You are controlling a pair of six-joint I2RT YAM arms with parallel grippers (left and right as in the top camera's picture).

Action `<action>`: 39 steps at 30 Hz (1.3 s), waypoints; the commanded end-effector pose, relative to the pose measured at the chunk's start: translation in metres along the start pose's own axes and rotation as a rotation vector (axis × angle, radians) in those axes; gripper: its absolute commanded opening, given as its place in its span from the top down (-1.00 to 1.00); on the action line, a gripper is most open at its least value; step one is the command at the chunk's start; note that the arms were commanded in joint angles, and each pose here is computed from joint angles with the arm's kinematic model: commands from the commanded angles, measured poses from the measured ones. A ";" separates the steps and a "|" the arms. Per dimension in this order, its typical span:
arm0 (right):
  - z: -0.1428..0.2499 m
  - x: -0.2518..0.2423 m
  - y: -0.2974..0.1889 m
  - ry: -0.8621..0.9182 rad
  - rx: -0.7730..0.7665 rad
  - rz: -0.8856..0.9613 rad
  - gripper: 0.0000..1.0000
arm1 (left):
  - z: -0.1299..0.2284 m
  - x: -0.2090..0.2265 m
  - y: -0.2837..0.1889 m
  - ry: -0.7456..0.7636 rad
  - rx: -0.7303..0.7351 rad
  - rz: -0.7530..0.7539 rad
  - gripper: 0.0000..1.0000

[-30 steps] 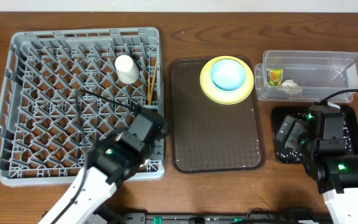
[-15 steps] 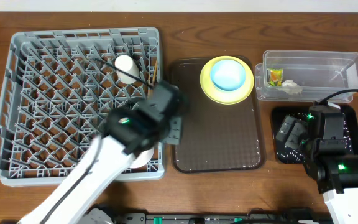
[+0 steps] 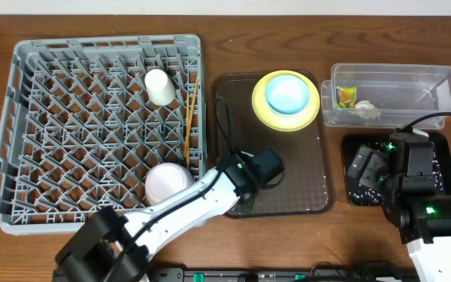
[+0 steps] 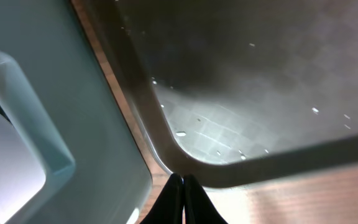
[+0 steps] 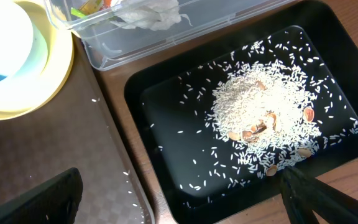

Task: Sort waste into correct bins and load items into the dishwasher rack
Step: 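Swing the left gripper right over the brown tray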

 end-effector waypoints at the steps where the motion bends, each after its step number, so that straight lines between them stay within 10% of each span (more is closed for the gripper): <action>1: -0.002 -0.003 -0.001 -0.004 -0.005 0.015 -0.99 | -0.002 0.004 0.013 -0.024 -0.006 -0.056 0.88; 39: -0.002 -0.003 -0.001 -0.004 -0.005 0.015 -0.99 | 0.034 0.009 0.050 0.060 0.042 -0.108 0.88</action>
Point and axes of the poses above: each gripper's point midway between its finger pads, its own y axis out along the fingers, its own x axis along the line the jaws close on, z = x × y, the point moved 2 cm from there along -y, back along the fingers, and after that the axes turned 15 degrees about -y, right-handed, at the moved point
